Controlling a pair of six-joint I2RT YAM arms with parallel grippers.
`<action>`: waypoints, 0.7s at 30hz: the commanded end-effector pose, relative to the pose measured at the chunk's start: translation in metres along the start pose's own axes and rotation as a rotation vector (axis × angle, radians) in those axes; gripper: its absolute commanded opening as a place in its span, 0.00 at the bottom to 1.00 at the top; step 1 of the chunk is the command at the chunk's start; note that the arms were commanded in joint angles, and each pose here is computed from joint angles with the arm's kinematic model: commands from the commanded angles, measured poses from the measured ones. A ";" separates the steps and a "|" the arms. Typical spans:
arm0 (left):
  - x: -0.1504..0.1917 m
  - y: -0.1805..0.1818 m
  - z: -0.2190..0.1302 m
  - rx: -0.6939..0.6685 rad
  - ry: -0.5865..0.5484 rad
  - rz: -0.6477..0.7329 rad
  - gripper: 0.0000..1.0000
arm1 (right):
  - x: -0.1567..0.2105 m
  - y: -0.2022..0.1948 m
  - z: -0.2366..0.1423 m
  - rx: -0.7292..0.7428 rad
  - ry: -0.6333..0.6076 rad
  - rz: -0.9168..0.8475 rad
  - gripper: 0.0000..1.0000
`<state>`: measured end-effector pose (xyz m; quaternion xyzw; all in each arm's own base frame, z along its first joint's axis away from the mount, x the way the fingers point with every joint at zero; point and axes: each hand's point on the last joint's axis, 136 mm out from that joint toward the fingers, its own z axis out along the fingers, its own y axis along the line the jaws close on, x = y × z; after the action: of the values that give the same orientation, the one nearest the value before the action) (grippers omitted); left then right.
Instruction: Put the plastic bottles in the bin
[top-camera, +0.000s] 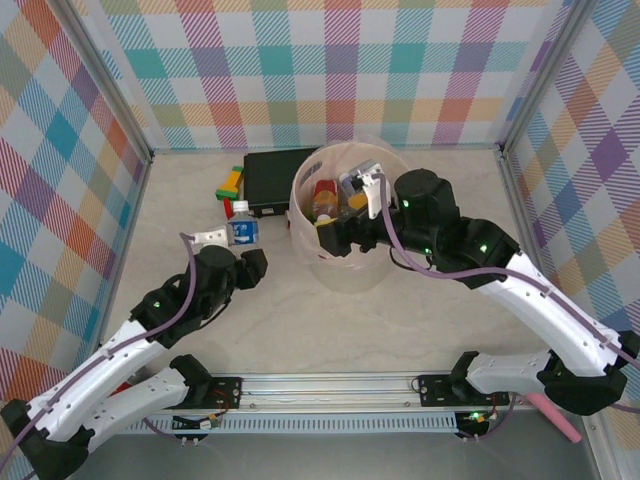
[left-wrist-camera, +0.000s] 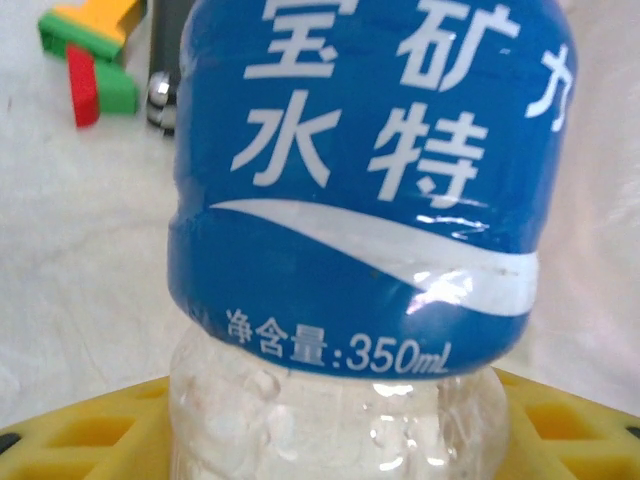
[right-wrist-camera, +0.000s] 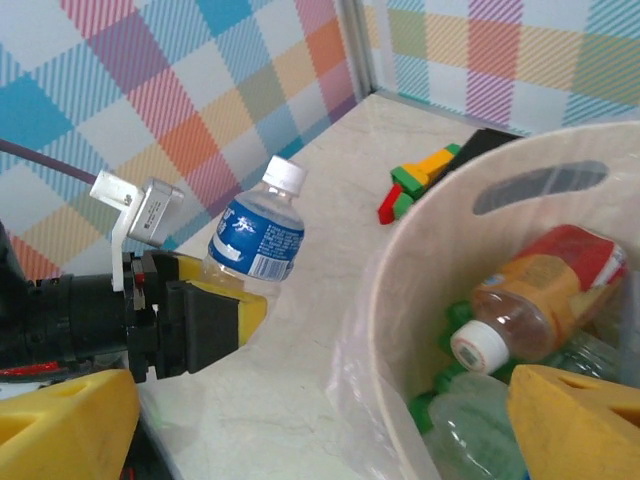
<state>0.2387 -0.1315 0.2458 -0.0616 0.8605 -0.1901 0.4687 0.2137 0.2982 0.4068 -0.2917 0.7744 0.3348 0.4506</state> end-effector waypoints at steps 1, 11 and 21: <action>-0.021 -0.020 -0.018 0.082 -0.044 0.138 0.60 | -0.016 0.019 -0.001 -0.085 -0.012 0.015 0.90; -0.050 -0.085 -0.059 0.360 -0.070 0.273 0.60 | -0.039 0.032 0.024 -0.153 0.032 0.064 0.82; -0.046 -0.098 -0.071 0.450 -0.062 0.285 0.60 | -0.055 0.040 0.055 -0.283 0.068 0.191 0.72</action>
<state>0.2064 -0.1853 0.3358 0.1429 0.8021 -0.2829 0.5062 0.2404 0.3656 0.4304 -0.2890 0.7732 0.4307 0.3649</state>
